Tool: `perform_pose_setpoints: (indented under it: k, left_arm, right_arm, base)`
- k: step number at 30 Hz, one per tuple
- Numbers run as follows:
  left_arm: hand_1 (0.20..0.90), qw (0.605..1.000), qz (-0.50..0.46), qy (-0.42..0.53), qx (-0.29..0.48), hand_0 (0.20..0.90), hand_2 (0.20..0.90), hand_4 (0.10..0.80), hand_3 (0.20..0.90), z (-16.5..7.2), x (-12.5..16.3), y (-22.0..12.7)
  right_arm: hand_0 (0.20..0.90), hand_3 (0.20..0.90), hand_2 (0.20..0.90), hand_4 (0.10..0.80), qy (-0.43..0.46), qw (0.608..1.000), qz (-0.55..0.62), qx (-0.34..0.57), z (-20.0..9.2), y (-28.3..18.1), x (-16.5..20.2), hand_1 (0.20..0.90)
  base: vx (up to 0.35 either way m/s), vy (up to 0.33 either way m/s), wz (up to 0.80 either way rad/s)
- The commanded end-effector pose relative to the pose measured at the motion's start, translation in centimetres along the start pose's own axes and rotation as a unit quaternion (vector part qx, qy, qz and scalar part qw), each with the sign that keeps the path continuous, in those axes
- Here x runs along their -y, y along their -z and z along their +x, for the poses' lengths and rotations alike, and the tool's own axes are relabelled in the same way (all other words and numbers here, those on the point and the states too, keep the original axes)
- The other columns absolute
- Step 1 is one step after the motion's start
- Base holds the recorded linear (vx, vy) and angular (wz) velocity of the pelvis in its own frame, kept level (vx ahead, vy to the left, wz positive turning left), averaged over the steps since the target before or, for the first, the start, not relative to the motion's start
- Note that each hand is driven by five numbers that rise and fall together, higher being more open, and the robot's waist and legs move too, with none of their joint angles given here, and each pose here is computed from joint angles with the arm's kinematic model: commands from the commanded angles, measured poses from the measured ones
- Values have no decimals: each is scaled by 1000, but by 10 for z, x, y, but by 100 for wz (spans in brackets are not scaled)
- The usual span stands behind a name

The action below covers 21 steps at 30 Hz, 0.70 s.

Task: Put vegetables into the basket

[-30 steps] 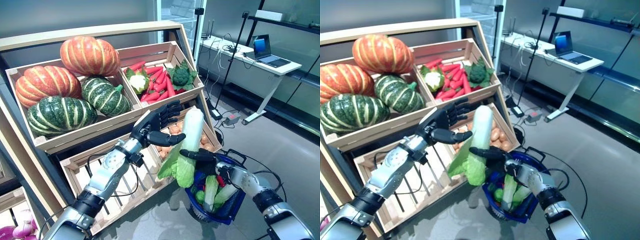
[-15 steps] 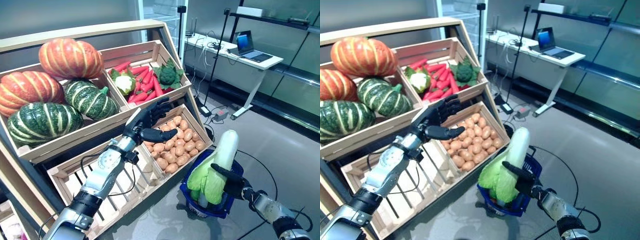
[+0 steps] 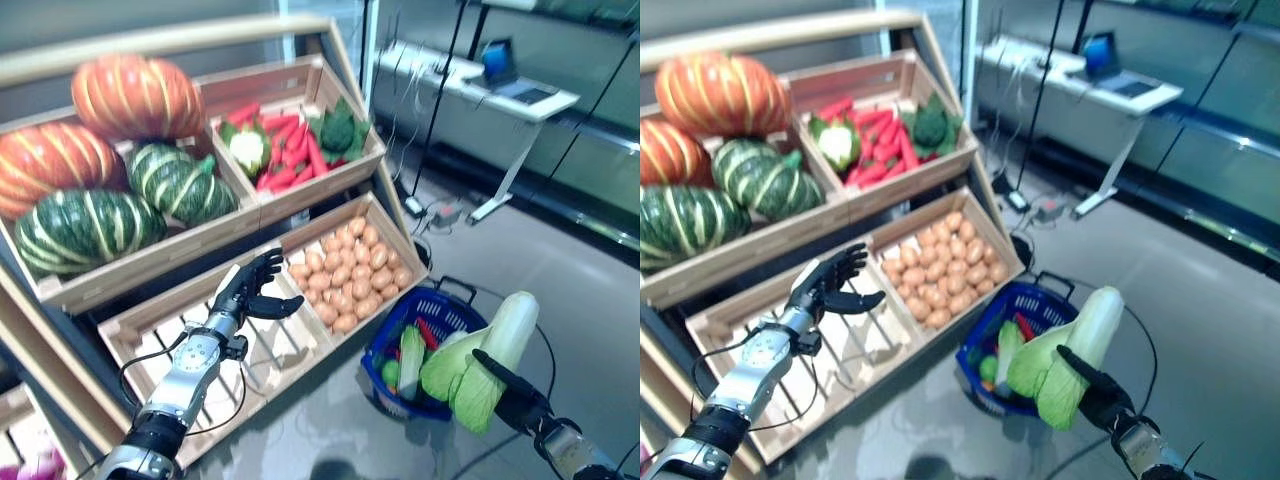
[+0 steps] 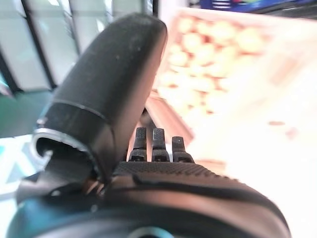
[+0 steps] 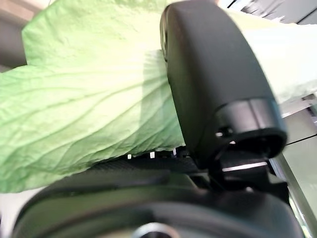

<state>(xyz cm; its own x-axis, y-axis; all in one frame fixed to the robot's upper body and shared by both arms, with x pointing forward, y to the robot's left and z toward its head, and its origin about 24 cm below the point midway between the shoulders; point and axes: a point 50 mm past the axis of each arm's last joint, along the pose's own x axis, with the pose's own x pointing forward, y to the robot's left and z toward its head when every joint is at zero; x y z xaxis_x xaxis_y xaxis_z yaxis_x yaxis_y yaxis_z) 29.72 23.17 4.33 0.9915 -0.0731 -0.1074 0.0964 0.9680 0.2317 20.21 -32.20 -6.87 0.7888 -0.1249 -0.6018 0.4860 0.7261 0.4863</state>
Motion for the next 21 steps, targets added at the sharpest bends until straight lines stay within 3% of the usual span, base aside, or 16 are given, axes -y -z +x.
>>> perform_pose_setpoints:
  k: [1,11,21]
  left_arm:
    - [900,993,12,-44,105,900,900,800,900,12,-13,-44]
    - [900,990,-11,-64,124,900,900,800,900,18,-16,-48]
    - [900,975,-25,-62,214,900,900,800,900,31,-8,-100]
  right_arm:
    - [300,300,300,400,-52,979,14,197,7,-97,-48,300]
    - [300,300,300,400,-21,951,-31,308,-4,-178,-88,300]
    - [300,300,300,400,-16,932,-32,361,-18,-222,-115,300]
  base:
    - [-130,-47,35]
    - [-119,-11,24]
    - [-123,-26,13]
